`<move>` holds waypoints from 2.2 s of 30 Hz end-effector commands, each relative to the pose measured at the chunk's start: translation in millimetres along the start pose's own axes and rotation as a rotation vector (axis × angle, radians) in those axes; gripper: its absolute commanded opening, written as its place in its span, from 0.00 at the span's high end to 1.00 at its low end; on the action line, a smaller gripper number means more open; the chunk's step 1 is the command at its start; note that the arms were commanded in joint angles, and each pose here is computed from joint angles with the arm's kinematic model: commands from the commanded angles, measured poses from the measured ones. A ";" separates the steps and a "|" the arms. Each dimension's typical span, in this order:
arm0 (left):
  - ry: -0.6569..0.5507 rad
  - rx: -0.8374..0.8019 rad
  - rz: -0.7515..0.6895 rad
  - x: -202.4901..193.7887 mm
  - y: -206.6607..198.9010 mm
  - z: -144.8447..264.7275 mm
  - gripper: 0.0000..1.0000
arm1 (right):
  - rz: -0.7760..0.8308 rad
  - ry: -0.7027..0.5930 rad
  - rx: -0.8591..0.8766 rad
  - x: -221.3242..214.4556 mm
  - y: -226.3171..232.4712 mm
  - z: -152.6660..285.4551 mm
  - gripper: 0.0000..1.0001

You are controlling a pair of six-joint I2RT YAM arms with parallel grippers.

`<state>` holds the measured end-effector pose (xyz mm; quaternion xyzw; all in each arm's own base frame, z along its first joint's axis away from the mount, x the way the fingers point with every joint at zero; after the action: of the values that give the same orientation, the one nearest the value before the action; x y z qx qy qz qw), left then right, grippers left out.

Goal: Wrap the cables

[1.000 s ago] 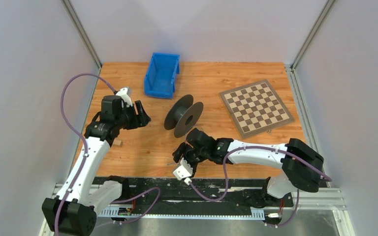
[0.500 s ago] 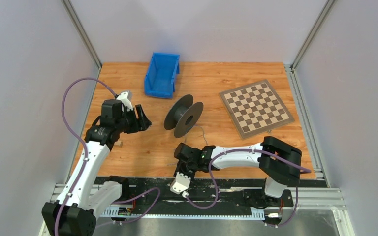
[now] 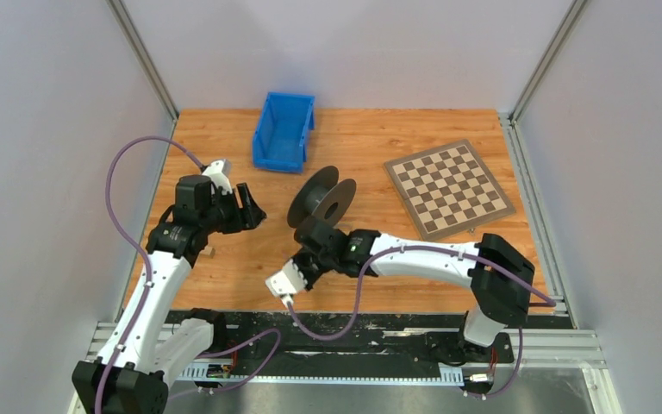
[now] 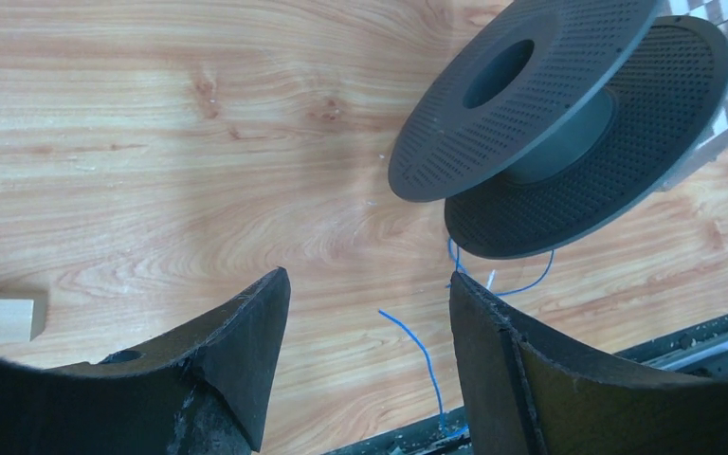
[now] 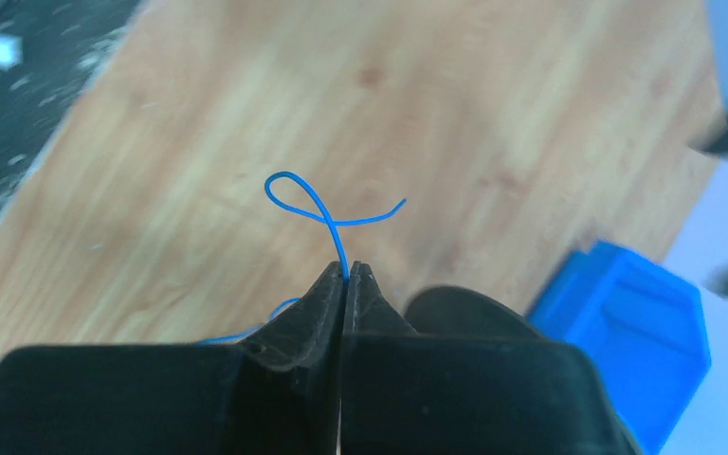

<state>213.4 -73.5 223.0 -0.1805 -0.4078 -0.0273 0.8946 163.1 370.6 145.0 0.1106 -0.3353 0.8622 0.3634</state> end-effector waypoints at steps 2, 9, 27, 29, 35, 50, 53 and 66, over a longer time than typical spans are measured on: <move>-0.171 -0.093 -0.071 31.0 -16.7 21.9 0.30 | -0.461 -0.194 -0.212 16.1 -73.7 50.8 1.00; -0.364 -0.160 -0.131 52.1 -29.6 42.3 0.25 | -0.873 -0.352 -0.289 -19.6 -119.3 82.5 1.00; -0.411 -0.268 -0.281 70.2 -40.0 32.4 0.23 | -1.396 -0.637 -0.183 -26.0 -135.3 141.5 1.00; -0.404 -0.278 -0.282 70.1 -40.5 29.9 0.23 | -1.407 -0.647 -0.199 -24.0 -136.9 147.2 1.00; -0.370 -0.313 -0.277 68.8 -42.3 21.7 0.24 | -1.501 -0.687 -0.226 -22.0 -140.7 165.9 1.00; -0.478 -0.490 -0.558 41.2 -74.7 9.8 0.23 | -1.825 -0.630 -0.225 -57.9 -122.1 158.9 1.00; -0.490 -0.464 -0.637 41.7 -86.2 5.8 0.21 | -1.850 -0.612 -0.229 -65.5 -120.4 152.5 1.00; -0.544 -0.353 -0.550 64.5 -86.6 -39.8 0.22 | -1.905 -0.559 -0.181 -84.4 -126.0 121.0 1.00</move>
<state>249.2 -158.3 250.9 -0.2351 -0.5954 -0.3056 0.7049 299.4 304.3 247.1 0.4916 -0.2372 0.1300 0.8277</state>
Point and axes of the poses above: each gripper's point midway between its finger pads, its own z axis back along the fingers, its own y axis along the line the jaws close on, x = y × z, the point moved 6 cm from there along z, back along the fingers, and after that the axes turned 9 degrees about -z, right-handed, at the moved point
